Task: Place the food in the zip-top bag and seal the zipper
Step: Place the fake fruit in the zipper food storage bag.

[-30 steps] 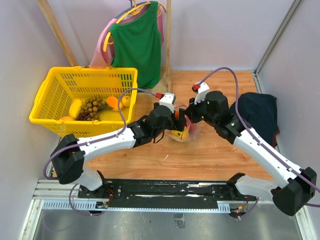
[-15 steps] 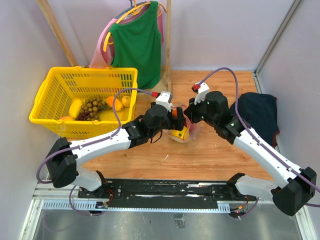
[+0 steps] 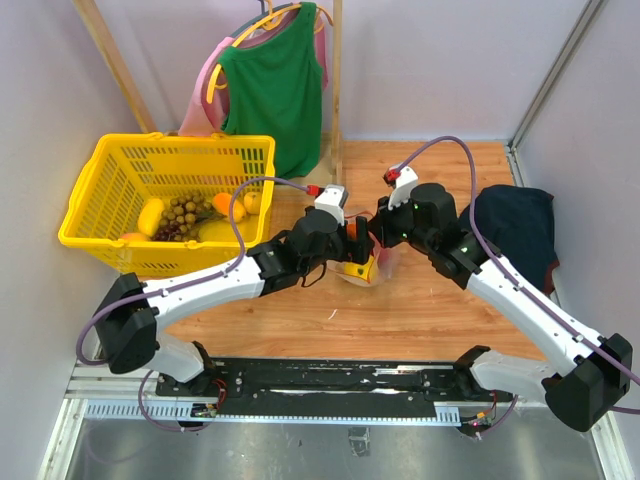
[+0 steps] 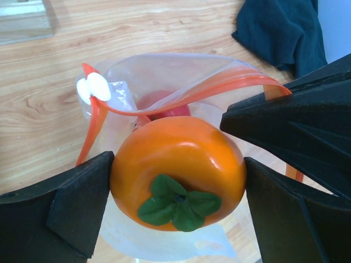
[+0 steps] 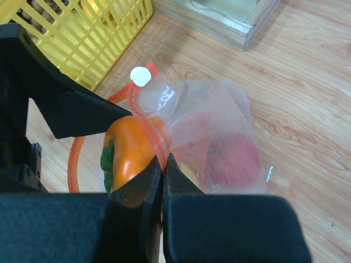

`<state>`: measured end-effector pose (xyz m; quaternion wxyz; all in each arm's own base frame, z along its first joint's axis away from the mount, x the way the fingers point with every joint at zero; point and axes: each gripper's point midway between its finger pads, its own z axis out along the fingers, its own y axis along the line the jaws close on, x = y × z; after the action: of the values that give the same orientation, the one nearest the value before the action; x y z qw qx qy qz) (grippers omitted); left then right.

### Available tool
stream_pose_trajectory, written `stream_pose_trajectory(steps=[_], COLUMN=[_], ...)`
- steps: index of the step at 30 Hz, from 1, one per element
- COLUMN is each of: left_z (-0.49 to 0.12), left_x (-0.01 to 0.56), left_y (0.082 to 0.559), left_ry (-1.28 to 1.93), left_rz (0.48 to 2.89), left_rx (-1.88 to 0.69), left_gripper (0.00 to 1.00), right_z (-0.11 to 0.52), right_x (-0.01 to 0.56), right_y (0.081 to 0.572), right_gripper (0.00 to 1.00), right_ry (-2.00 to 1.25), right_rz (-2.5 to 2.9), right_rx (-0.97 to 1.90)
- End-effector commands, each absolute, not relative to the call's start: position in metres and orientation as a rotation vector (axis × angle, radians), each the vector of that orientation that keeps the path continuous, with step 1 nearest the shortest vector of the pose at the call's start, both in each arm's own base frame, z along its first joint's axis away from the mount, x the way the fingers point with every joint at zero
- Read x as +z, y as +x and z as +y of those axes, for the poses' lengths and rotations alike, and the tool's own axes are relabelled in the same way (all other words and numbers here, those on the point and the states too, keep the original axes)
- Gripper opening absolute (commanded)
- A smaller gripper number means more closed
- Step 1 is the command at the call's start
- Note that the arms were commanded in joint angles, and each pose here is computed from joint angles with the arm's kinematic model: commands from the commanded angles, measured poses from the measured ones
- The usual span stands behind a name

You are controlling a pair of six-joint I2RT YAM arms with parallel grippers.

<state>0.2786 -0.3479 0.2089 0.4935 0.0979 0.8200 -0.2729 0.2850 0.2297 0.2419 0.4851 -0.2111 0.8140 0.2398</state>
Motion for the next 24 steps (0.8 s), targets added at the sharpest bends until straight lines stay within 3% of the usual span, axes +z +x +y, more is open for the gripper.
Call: stream_pose_trajectory(steps=[1,12,24], left_z=[-0.364,-0.361,-0.361], left_x=[0.210,0.209,0.244], left_y=[0.277,0.286,0.282], left_ry=[0.252,0.425,0.618], left_rz=[2.004,1.888,1.654], left_rx=[-0.702,-0.597,-0.578], left_gripper=[0.99,0.99,0.99], right_z=[0.234,0.239,0.245], right_x=[0.249,0.247,0.234], right_y=[0.285,0.282,0.282], right_gripper=[0.01,0.01,0.01], right_ry=[-0.509,-0.551,-0.600], right_rz=[1.948,1.951,2.012], right_rx=[0.617,0.645,0.649])
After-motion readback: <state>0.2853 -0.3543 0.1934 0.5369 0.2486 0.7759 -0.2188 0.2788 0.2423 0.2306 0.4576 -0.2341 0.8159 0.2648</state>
